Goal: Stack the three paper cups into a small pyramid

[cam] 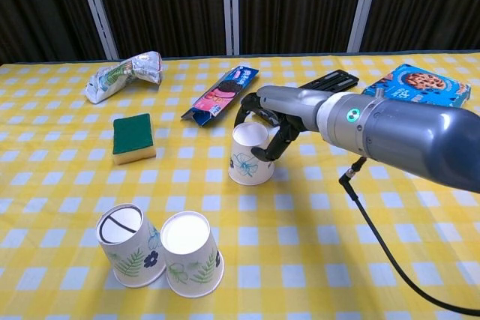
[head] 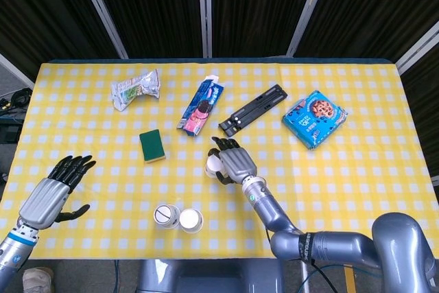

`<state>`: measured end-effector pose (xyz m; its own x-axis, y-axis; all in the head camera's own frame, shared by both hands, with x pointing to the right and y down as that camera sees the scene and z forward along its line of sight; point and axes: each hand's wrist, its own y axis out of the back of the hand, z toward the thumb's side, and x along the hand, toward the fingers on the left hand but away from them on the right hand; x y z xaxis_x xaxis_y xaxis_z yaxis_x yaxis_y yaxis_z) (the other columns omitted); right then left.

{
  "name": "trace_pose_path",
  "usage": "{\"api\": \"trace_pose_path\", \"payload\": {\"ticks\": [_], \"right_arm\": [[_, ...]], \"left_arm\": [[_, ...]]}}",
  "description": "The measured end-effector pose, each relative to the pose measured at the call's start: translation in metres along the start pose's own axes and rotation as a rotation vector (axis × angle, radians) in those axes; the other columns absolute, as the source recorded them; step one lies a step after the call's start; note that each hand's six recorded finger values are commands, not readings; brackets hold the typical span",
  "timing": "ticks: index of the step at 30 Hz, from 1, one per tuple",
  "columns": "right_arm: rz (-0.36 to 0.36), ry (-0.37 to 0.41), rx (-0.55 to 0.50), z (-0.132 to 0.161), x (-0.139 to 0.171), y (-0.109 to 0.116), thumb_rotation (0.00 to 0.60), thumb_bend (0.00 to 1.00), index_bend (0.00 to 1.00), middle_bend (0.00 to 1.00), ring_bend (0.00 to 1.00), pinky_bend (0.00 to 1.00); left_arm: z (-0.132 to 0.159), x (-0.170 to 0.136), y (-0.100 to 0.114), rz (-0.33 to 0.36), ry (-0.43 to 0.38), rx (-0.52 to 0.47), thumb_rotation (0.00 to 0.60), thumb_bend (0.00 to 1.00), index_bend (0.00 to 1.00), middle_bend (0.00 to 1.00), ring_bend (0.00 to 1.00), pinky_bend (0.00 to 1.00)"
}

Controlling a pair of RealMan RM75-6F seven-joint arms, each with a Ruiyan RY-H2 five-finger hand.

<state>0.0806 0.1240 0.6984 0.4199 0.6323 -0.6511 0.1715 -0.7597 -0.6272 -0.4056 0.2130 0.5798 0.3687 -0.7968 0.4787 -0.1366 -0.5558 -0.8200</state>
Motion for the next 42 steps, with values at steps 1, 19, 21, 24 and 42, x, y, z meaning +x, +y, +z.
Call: {"api": "trace_pose_path", "payload": {"ticks": [1,19,21,24,42], "right_arm": [[-0.006,0.001,-0.003,0.001,0.0,0.0,0.6,0.38,0.4,0.03,0.0,0.0],[-0.114,0.109,-0.02,0.032,0.029,0.042,0.6,0.38,0.41,0.04,0.0,0.0],[-0.118,0.132,-0.029,0.038,0.037,0.047,0.6,0.38,0.41,0.04,0.0,0.0],[-0.113,0.174,-0.049,0.048,0.053,0.055,0.6,0.38,0.41,0.04,0.0,0.0],[0.022,0.327,-0.144,0.055,0.114,0.05,0.6,0.38,0.42,0.04,0.0,0.0]], "left_arm": [[0.0,0.0,0.0,-0.001,0.0,0.0,0.6,0.25,0.0,0.0,0.0,0.0],[-0.002,0.002,-0.003,-0.013,0.009,0.011,0.6,0.25,0.0,0.0,0.0,0.0],[-0.001,0.003,-0.003,-0.016,0.01,0.018,0.6,0.25,0.0,0.0,0.0,0.0],[0.001,0.003,-0.005,-0.018,0.007,0.027,0.6,0.25,0.0,0.0,0.0,0.0],[0.004,0.006,-0.011,-0.039,0.01,0.051,0.6,0.25,0.0,0.0,0.0,0.0]]}}
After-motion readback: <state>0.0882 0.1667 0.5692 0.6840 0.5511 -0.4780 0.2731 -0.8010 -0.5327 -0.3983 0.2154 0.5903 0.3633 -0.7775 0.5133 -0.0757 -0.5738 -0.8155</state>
